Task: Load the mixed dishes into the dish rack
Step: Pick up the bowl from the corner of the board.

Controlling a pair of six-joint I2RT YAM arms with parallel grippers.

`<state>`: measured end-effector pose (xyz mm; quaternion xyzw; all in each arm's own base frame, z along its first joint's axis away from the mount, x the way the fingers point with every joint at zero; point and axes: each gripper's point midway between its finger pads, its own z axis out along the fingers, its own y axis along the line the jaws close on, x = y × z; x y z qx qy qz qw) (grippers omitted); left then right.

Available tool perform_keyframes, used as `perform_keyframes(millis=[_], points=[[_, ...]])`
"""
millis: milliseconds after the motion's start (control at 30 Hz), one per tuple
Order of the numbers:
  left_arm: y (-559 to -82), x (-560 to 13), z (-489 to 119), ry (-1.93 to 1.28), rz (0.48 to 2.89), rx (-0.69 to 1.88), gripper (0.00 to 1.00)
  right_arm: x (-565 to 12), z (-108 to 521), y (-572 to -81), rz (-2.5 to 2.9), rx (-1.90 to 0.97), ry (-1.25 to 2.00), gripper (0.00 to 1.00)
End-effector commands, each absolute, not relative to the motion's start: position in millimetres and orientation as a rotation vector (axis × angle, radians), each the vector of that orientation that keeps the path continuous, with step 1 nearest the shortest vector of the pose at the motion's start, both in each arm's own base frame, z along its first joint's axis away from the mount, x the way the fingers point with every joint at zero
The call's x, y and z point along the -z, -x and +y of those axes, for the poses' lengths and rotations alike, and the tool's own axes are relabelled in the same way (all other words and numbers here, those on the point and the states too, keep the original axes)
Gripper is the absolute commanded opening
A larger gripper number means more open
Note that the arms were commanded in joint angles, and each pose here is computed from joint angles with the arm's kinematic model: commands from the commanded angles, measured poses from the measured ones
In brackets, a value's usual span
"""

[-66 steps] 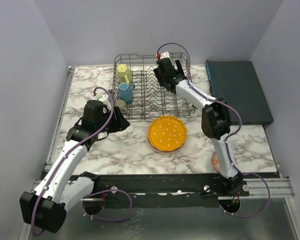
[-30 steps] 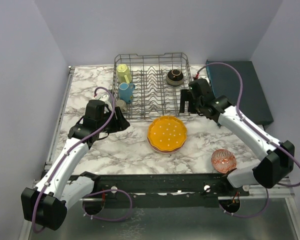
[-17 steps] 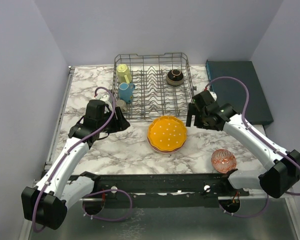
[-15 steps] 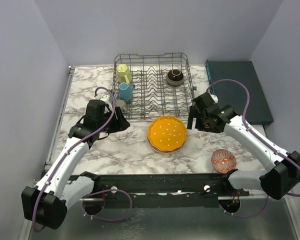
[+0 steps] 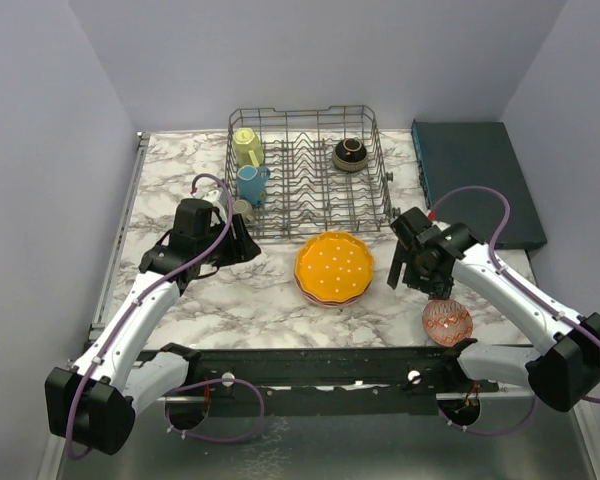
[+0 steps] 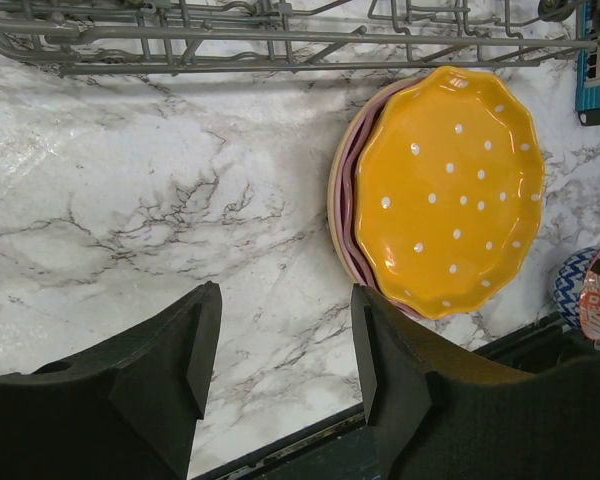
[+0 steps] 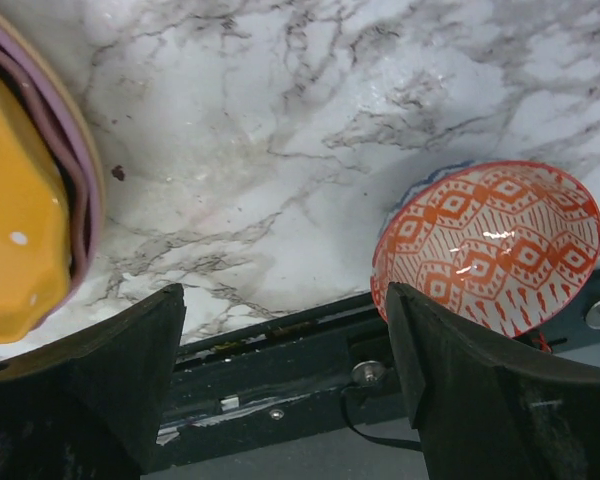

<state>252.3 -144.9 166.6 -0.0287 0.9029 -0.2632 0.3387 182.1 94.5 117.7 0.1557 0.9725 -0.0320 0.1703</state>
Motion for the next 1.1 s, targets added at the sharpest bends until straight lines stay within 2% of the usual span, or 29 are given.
perform_keyframes(millis=[0, 267, 467, 1067], points=[[-251.8, -167.1, -145.0, 0.055, 2.359, 0.691, 0.6, -109.5, 79.7, -156.7, 2.81, 0.192, -0.543, 0.86], [-251.7, -166.1, -145.4, 0.055, 2.364, 0.693, 0.61, -93.7, 80.3, -142.4, 2.868, 0.194, -0.573, 0.83], [-251.5, -165.9, -146.0, 0.053, 2.366, 0.696, 0.61, -85.8, 85.3, -140.8, 2.887, 0.171, -0.597, 0.76], [-249.3, -167.4, -147.8, 0.05, 2.362, 0.715, 0.61, -55.6, 74.7, -123.4, 2.939, 0.302, -0.672, 0.66]])
